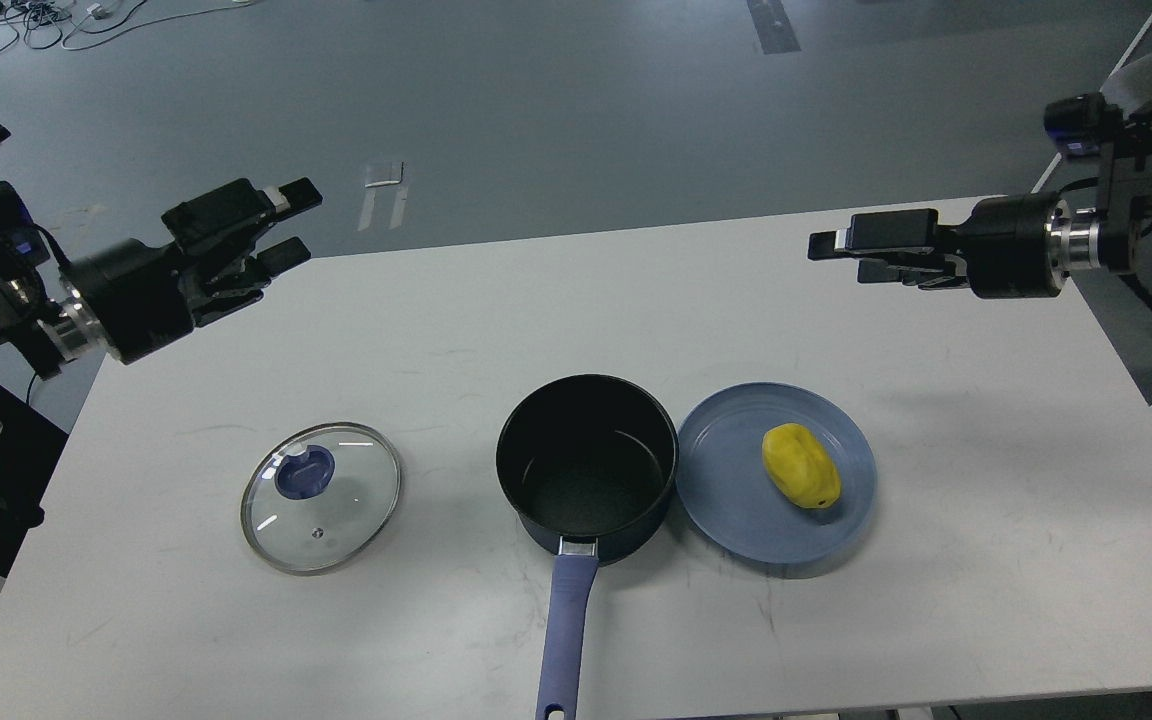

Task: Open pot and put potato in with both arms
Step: 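Release the lid and raise the left gripper away from it, then lower the right gripper onto the yellow potato on the blue plate and grasp it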

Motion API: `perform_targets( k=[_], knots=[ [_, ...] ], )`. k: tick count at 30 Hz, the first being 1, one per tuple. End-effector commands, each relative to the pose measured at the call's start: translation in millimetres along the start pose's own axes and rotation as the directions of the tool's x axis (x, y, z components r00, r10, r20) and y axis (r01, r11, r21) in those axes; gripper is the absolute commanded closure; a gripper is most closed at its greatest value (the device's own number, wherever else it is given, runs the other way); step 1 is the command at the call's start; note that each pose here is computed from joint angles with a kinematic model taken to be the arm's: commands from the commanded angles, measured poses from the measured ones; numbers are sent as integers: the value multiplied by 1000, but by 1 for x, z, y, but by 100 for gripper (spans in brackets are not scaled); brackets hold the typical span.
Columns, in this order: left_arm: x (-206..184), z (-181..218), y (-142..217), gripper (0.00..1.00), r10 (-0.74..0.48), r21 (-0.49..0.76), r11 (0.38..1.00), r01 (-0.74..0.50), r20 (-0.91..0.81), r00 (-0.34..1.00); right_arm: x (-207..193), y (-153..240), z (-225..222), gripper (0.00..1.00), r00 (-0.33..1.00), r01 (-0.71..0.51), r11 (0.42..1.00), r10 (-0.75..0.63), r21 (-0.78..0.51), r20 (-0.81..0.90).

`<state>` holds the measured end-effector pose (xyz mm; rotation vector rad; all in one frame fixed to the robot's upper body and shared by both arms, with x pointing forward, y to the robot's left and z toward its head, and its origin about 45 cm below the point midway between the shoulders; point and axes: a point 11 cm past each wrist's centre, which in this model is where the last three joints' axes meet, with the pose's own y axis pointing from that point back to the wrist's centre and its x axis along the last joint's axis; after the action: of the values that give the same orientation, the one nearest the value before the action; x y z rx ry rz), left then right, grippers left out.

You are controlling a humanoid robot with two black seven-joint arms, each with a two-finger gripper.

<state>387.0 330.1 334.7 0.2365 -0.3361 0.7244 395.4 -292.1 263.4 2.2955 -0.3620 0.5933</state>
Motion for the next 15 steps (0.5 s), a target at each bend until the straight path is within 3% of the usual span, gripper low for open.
perform_targets(
  k=[1, 5, 15],
  knots=[
    [5, 17, -5, 2, 17, -91, 995, -26, -104, 994, -25, -10, -6, 0, 959, 190, 976, -208, -105, -191],
    [6, 19, -4, 2, 19, -99, 995, -31, -117, 993, -45, -36, -9, 0, 899, 302, 941, -334, -154, -282],
    [3, 22, -3, 2, 4, -102, 995, -16, -116, 993, -67, -69, 3, 0, 838, 402, 887, -457, -229, -300]
  ],
)
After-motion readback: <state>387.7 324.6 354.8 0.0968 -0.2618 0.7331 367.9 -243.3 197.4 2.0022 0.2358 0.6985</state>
